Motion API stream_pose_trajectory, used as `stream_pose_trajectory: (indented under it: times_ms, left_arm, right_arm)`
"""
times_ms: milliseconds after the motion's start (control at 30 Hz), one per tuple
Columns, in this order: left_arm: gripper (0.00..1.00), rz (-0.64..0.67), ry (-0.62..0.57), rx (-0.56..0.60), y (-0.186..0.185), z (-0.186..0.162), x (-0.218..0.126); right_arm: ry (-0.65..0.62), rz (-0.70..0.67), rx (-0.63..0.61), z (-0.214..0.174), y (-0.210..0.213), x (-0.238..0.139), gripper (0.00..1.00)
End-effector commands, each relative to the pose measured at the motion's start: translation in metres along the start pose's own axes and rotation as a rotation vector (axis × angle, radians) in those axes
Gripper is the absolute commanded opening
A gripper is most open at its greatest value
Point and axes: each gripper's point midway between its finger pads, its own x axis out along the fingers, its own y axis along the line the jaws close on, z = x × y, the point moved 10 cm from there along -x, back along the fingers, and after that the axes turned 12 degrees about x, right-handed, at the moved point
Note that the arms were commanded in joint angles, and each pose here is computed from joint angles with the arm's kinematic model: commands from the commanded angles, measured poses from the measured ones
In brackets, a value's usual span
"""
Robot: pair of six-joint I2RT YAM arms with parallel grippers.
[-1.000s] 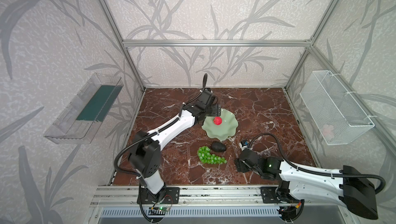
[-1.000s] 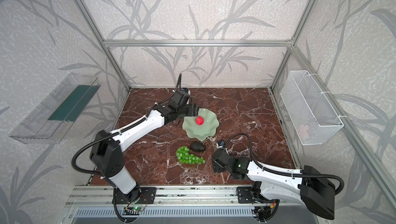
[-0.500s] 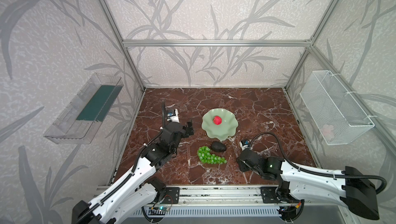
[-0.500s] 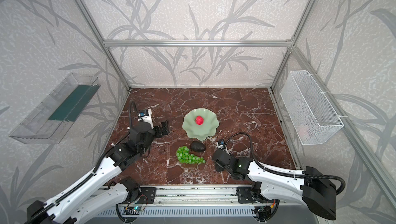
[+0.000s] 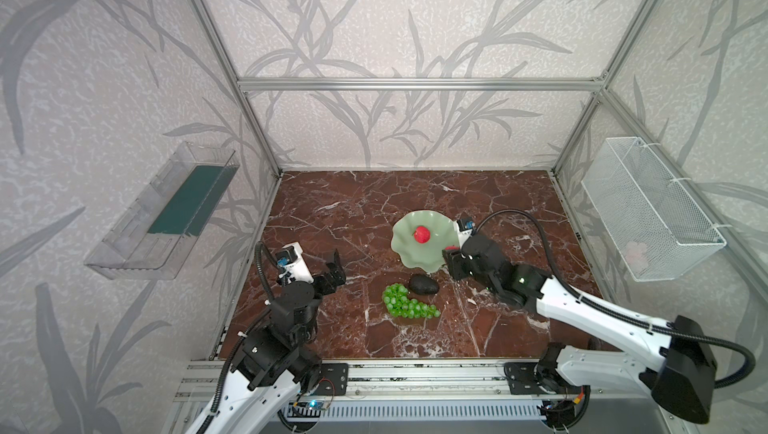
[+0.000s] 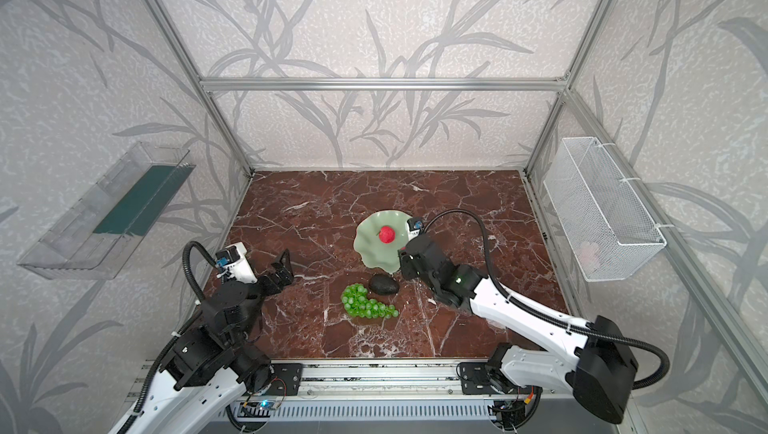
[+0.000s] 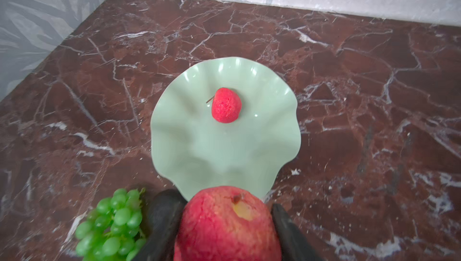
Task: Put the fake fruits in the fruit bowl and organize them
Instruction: 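Withdraw the left gripper while the right gripper grasps the other red apple, then place the red apple in the bowl beside the first apple with the right gripper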
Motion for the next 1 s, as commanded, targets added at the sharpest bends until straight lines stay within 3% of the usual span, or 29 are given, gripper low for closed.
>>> stream_pose_trajectory:
  times_ms: [0, 267, 700, 967]
  left_arm:
    - [1.0, 0.007, 0.053, 0.015, 0.002, -0.01, 0.002]
    - [1.0, -0.101, 0.099, 0.045, -0.012, -0.003, 0.005]
    - [1.0, -0.136, 0.108, 0.068, -0.015, 0.008, 0.001]
    - [1.0, -0.147, 0.105, 0.059, -0.014, 0.012, -0.004]
  right_arm:
    - [0.015, 0.048, -0.064, 0.019, 0.007, 0.026, 0.41]
    - [0.101, -0.008, -0.027, 0.026, -0.009, 0.093, 0.41]
    - [0.171, -0.084, 0.01, 0.011, -0.031, 0.151, 0.43]
    - [0.198, -0.087, 0.024, 0.003, -0.033, 0.162, 0.56]
